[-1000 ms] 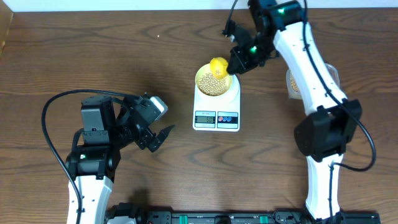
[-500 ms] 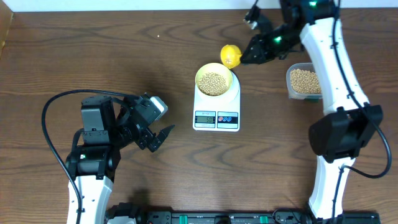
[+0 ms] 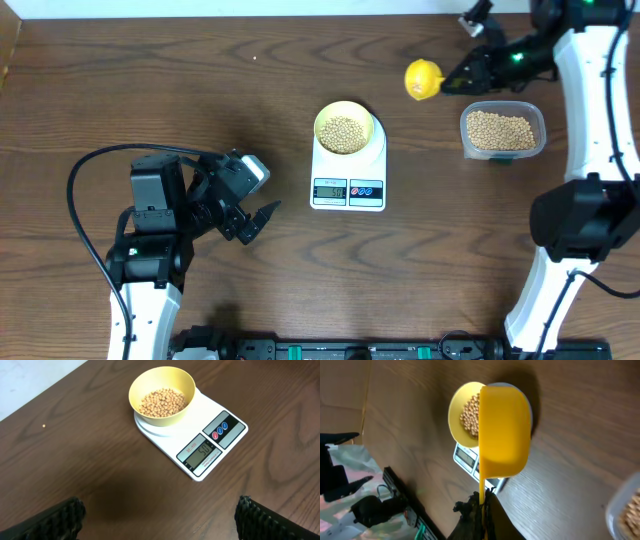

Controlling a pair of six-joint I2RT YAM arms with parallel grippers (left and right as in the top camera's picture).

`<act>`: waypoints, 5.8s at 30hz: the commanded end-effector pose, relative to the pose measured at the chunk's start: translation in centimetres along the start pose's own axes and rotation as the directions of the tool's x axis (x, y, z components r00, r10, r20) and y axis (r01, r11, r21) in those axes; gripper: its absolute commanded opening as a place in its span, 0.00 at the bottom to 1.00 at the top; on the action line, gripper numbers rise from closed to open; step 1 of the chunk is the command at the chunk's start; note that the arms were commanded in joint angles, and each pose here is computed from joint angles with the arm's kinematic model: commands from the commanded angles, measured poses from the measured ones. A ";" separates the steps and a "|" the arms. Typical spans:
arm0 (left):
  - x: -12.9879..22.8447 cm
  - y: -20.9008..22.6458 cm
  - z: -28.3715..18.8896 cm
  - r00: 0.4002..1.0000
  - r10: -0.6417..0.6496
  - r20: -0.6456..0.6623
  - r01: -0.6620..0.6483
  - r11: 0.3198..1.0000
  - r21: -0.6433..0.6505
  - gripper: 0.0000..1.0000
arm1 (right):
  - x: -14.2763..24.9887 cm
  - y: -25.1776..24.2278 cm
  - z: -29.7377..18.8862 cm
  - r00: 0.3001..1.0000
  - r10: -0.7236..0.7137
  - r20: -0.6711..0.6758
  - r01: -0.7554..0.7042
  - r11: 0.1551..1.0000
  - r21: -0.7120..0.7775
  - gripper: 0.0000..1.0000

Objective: Scoop item into bowl and weigh 50g on scale
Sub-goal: 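Move the scoop right back over the soybean tub, then lower the scoop into the soybeans with the right gripper, then lay the yellow scoop down in the tub, handle pointing right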

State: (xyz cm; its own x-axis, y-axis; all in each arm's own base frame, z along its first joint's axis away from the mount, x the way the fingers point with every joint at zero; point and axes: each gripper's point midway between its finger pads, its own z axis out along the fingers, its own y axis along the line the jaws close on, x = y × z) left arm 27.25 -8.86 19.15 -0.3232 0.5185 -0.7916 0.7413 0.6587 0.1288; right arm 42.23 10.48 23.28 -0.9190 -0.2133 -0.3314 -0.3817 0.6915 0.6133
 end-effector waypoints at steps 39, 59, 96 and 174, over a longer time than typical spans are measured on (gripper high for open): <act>-0.1 -0.2 0.1 1.000 0.003 0.007 -0.004 1.000 0.013 0.98 | 7.0 -12.8 -10.2 0.956 0.268 -0.118 -0.094 0.663 0.743 0.01; -0.1 -0.2 0.1 1.000 0.003 0.007 -0.004 1.000 0.013 0.98 | 5.5 -11.9 -9.1 0.966 0.205 -0.154 -0.009 0.626 0.780 0.01; -0.1 -0.2 0.1 1.000 0.003 0.007 -0.003 1.000 0.013 0.98 | 5.7 -12.5 -0.8 0.955 0.199 -0.219 -0.112 0.928 0.356 0.01; -0.1 -0.2 0.1 1.000 0.003 0.007 -0.004 1.000 0.013 0.98 | 9.7 -19.4 -2.3 0.856 0.517 -0.004 -0.514 0.852 0.105 0.09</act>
State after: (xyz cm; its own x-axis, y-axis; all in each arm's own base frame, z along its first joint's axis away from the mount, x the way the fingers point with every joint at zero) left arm 27.25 -8.86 19.16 -0.3229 0.5185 -0.7917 0.7413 0.6587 0.1291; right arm 40.87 -6.89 10.59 -0.9926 0.1194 -0.0219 0.0838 0.8038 0.5890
